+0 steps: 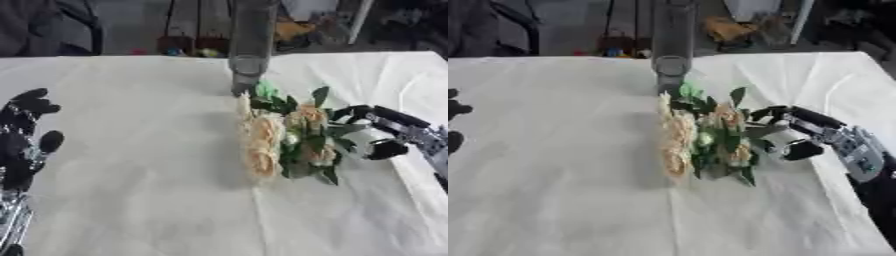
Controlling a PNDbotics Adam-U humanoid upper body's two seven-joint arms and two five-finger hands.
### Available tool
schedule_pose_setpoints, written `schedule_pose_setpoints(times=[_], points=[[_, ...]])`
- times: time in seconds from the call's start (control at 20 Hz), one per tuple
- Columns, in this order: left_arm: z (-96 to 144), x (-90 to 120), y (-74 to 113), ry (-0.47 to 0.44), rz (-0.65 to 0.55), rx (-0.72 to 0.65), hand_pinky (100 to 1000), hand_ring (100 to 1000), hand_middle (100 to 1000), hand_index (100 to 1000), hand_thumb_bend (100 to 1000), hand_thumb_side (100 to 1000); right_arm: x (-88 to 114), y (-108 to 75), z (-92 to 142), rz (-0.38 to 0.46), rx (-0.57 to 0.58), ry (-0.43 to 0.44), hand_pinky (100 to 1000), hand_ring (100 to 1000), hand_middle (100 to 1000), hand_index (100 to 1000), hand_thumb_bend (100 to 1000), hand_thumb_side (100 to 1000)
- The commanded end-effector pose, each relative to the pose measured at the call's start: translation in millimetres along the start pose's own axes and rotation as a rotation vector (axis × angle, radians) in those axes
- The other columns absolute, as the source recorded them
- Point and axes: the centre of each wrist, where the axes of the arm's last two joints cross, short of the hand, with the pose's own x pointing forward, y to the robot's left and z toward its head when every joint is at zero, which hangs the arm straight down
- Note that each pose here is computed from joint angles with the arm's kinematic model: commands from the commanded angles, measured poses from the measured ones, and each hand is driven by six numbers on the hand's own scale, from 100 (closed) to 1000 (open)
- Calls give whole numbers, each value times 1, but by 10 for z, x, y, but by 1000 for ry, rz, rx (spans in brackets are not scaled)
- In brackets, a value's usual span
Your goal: Arrange flowers into the vase.
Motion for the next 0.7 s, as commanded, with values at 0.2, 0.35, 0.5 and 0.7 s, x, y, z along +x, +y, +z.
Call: schedule_pose_setpoints(times=[0.2, 0.35, 0.5, 0.7], points=[[-64, 69, 43, -29, -14, -9, 924, 680, 761, 648, 1000, 496, -39, -137, 70, 138, 127, -98, 806, 955, 835, 946, 241, 168], [-62, 68, 42, -28, -14, -9, 924, 680, 761, 648, 1000, 496, -53, -144, 82, 150, 109, -83, 806, 954, 836, 945, 244, 157], [-60, 65, 40, -27, -13, -8, 924, 681, 762, 648, 1000, 497, -63, -146, 84, 160, 92, -73, 805, 953, 836, 946, 245, 148], [-60, 65, 36, -27, -11, -9, 924, 681, 762, 648, 1000, 497, -64, -143, 63, 171, 76, -67, 805, 952, 837, 946, 243, 141]])
